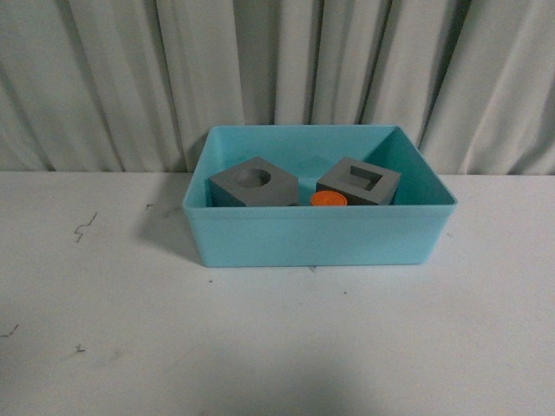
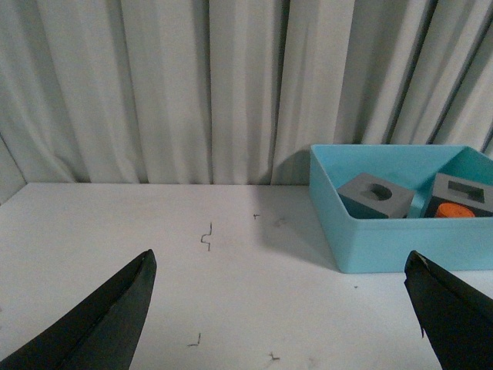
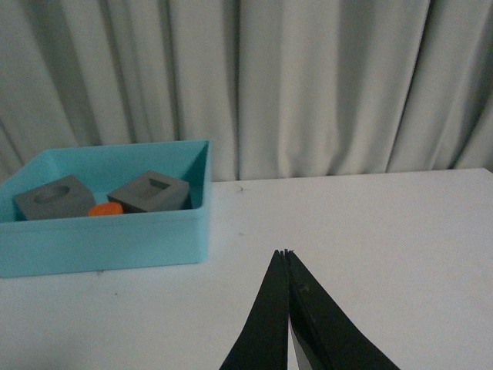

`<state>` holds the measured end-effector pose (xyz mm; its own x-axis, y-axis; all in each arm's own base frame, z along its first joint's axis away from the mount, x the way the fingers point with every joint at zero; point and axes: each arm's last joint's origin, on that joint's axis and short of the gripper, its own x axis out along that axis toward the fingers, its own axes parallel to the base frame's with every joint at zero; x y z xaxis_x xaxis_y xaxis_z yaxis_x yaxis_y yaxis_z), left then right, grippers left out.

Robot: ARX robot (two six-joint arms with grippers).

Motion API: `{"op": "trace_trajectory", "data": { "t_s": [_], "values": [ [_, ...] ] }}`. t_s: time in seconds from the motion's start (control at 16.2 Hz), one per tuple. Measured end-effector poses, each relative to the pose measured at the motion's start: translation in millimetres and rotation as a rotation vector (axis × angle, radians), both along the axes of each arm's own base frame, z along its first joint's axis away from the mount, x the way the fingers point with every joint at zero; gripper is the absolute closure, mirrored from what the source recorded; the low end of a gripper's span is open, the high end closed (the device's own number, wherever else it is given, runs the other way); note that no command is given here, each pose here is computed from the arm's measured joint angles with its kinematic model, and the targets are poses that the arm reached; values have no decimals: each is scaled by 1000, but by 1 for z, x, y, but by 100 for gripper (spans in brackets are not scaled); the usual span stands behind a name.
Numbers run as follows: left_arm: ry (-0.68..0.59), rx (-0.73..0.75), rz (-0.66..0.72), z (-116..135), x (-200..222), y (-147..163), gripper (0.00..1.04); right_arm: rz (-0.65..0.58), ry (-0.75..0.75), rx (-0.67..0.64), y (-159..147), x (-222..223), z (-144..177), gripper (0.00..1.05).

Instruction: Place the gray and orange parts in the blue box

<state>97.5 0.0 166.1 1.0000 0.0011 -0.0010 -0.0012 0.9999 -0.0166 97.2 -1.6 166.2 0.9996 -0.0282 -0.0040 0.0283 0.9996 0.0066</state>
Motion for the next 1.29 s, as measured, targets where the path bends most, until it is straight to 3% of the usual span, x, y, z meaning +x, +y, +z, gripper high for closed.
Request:
{"op": "trace_trajectory", "data": {
  "t_s": [0.62, 0.74, 1.11, 1.17, 1.29],
  "values": [
    [0, 0, -1, 0, 0, 0, 7, 28, -8, -1, 2, 0, 1, 103],
    [0, 0, -1, 0, 0, 0, 7, 28, -8, -2, 2, 0, 1, 86],
    [0, 0, -1, 0, 0, 0, 7, 28, -8, -2, 2, 0, 1, 13],
    [0, 0, -1, 0, 0, 0, 7, 28, -8, -1, 2, 0, 1, 4],
    [0, 0, -1, 0, 0, 0, 7, 28, -8, -1, 2, 0, 1, 6]
  ]
}}
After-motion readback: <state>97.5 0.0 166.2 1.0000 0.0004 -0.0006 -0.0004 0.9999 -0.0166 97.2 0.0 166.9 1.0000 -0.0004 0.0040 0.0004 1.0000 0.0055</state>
